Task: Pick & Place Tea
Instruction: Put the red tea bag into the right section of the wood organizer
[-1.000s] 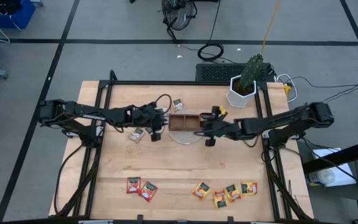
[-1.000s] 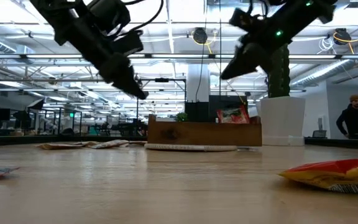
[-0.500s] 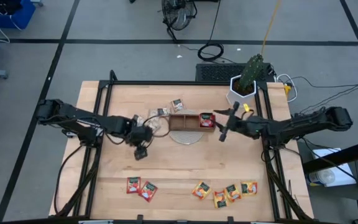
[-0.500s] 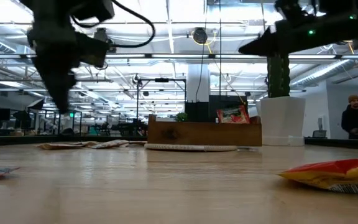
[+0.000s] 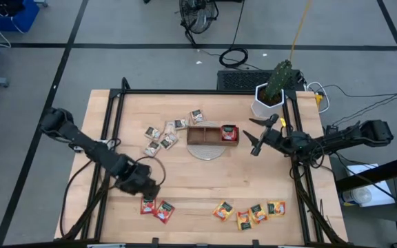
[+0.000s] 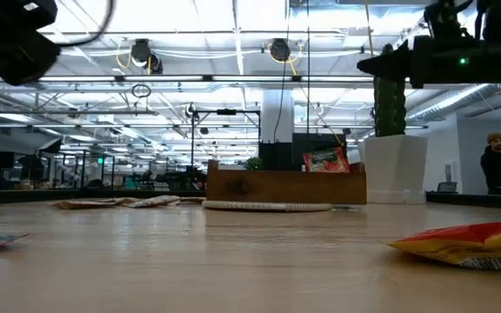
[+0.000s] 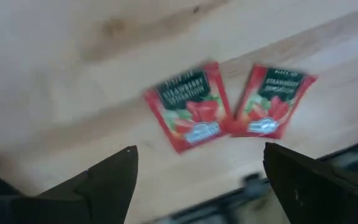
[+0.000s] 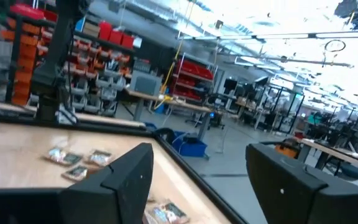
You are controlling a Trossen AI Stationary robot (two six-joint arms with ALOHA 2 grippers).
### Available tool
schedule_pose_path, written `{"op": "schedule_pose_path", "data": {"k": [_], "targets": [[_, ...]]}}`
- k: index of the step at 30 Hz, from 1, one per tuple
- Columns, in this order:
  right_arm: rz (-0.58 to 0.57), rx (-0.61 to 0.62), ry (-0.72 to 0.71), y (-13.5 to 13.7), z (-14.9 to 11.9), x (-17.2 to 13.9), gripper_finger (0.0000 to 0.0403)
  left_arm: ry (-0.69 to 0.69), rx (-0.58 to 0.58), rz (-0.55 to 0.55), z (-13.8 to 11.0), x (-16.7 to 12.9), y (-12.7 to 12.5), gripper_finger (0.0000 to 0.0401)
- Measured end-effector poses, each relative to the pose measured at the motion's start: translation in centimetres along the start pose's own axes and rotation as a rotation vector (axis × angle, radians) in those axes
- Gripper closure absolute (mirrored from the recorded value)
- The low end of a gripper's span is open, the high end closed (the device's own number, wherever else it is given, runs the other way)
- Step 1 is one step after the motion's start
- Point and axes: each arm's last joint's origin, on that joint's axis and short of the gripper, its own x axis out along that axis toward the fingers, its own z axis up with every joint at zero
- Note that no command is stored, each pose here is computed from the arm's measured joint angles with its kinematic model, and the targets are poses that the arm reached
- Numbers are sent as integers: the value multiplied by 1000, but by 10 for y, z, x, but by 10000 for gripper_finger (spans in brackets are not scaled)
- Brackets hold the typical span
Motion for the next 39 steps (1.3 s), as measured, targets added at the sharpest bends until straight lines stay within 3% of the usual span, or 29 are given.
{"op": "schedule_pose_path", "data": {"k": [3,7,15,19,25,31,39], "targets": [[8,-17,21,1,-2,0,168,-31,-148,-74,-10,9,-7,69],[12,-40,38,1,-4,0,169,-34,-224,-100,-18,32,-15,72],[3,-84,75,2,-8,0,172,168,-339,118,-22,78,-18,72],[5,-87,81,2,-8,0,173,133,-346,132,-22,87,-16,75],[10,-76,86,2,-9,0,179,16,-315,65,-20,90,-17,71],[10,-73,86,2,-9,0,179,9,-313,70,-21,90,-16,80],[11,-65,87,3,-9,0,183,-121,-342,74,-25,91,-7,76]]}}
